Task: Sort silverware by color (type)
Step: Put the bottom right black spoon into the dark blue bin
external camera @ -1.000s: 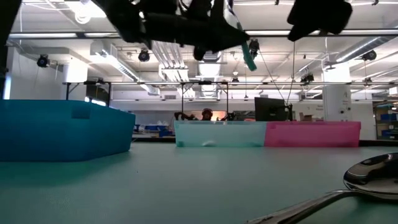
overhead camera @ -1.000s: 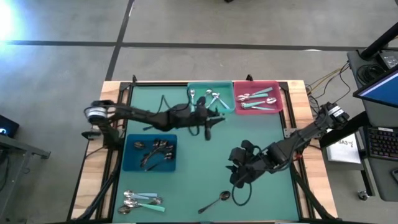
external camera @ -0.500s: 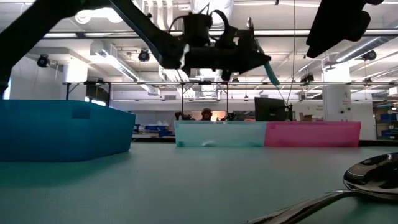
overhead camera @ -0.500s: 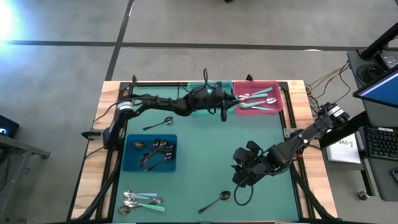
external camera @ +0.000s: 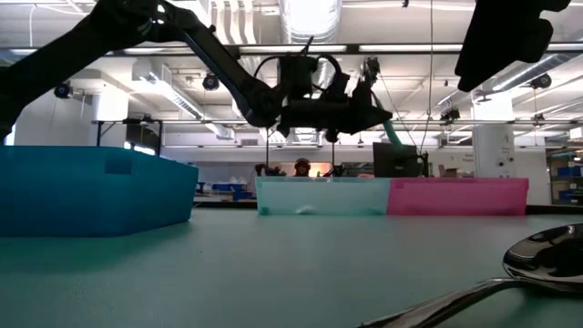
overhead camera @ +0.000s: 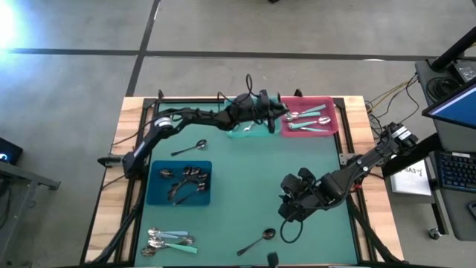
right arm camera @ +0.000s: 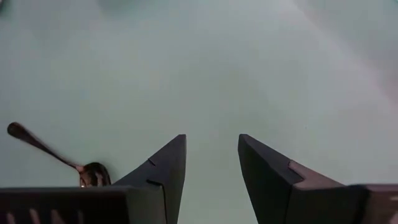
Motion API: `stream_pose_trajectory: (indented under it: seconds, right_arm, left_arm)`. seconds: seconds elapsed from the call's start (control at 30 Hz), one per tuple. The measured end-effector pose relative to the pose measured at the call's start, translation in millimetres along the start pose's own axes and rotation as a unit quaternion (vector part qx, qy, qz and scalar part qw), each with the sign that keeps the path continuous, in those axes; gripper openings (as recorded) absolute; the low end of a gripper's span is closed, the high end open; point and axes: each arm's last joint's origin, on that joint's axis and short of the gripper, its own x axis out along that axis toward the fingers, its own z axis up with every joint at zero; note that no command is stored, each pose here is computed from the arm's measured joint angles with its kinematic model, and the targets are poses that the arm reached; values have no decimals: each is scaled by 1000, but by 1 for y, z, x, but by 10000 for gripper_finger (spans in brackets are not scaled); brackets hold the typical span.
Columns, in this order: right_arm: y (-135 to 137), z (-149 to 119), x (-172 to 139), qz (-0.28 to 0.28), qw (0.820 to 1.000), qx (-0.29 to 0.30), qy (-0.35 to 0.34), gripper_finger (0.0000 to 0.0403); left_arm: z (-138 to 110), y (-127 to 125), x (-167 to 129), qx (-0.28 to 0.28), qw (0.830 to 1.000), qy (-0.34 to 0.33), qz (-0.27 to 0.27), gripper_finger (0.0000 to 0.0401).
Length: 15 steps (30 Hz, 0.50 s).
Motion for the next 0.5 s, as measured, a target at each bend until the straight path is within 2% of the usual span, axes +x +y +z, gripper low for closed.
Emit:
stream_pose_trajectory:
  seconds: [0.3,0.5]
  right_arm:
    - [-5,8,4,-8,1000,15,-3,137]
    - [-6,9,5,-9,1000,18,-4,137]
  left_arm:
    - [-7,7,-1,9,1000,7,9,41]
    - [-17,11,1,10,999,11,47,92]
